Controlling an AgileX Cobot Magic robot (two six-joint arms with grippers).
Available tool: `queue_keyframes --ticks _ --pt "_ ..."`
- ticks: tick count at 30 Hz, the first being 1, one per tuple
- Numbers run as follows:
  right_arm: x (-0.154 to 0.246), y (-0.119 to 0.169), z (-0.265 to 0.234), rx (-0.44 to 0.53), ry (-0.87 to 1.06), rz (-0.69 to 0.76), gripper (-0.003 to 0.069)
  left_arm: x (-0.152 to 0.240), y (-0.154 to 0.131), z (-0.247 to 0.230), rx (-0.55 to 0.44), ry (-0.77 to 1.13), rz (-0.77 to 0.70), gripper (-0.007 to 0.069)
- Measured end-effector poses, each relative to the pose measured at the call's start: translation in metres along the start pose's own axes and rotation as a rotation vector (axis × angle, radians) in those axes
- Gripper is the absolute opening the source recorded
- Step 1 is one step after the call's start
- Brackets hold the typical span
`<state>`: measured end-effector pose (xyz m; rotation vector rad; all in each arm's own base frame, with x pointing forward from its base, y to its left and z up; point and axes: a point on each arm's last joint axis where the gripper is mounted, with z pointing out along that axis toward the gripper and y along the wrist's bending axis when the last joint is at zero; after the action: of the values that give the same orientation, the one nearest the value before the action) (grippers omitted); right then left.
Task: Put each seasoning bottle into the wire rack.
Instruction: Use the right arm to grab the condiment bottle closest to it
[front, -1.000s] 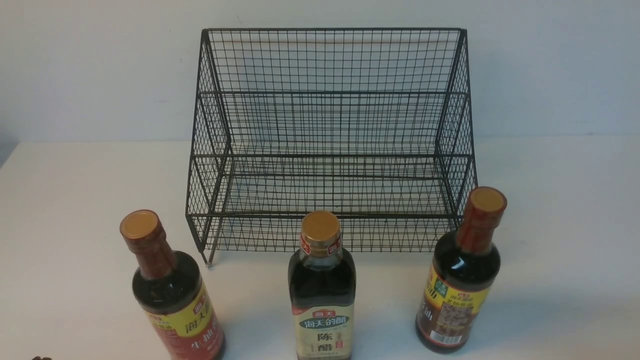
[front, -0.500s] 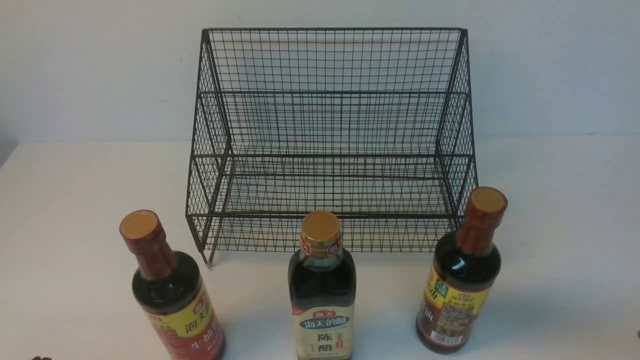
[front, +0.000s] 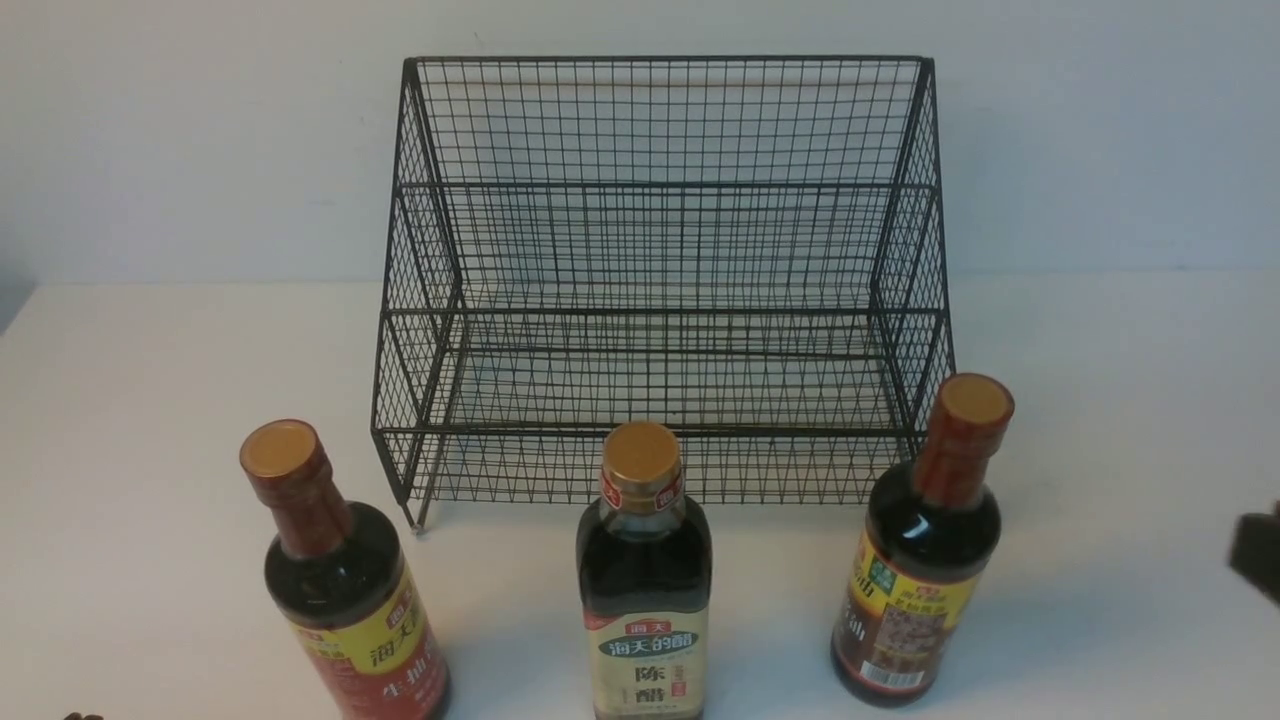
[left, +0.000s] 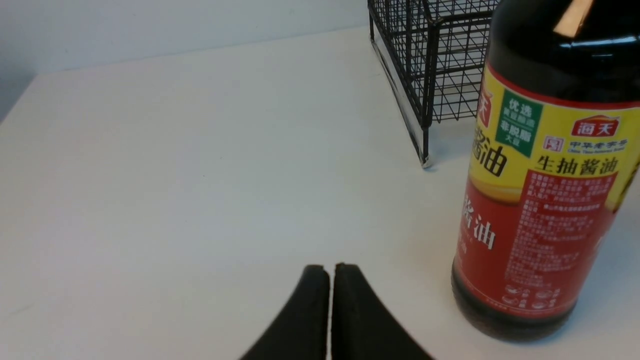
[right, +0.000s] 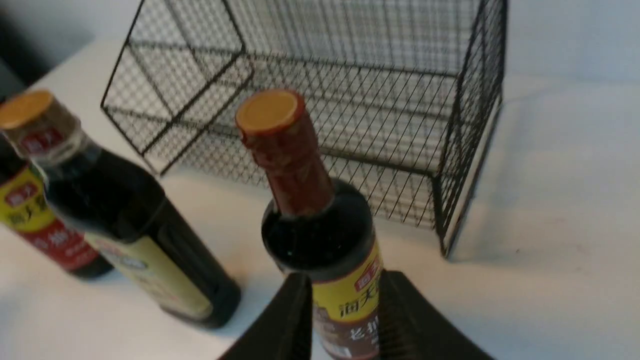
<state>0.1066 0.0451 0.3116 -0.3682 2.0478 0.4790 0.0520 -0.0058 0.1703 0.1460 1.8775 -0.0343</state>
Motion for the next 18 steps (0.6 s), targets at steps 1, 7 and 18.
queue_keyframes --ticks 1,7,18 --pt "-0.004 -0.003 0.011 -0.029 0.047 -0.023 0.0263 0.000 0.000 0.000 0.000 0.000 0.000 -0.0005" --pt "-0.030 -0.009 0.042 -0.164 0.112 -0.018 0.0484 0.000 0.000 0.000 0.000 0.000 0.000 -0.0005" --pt "-0.047 -0.023 0.086 -0.237 0.162 -0.020 0.0635 0.000 0.000 0.000 0.000 0.000 0.000 -0.0005"
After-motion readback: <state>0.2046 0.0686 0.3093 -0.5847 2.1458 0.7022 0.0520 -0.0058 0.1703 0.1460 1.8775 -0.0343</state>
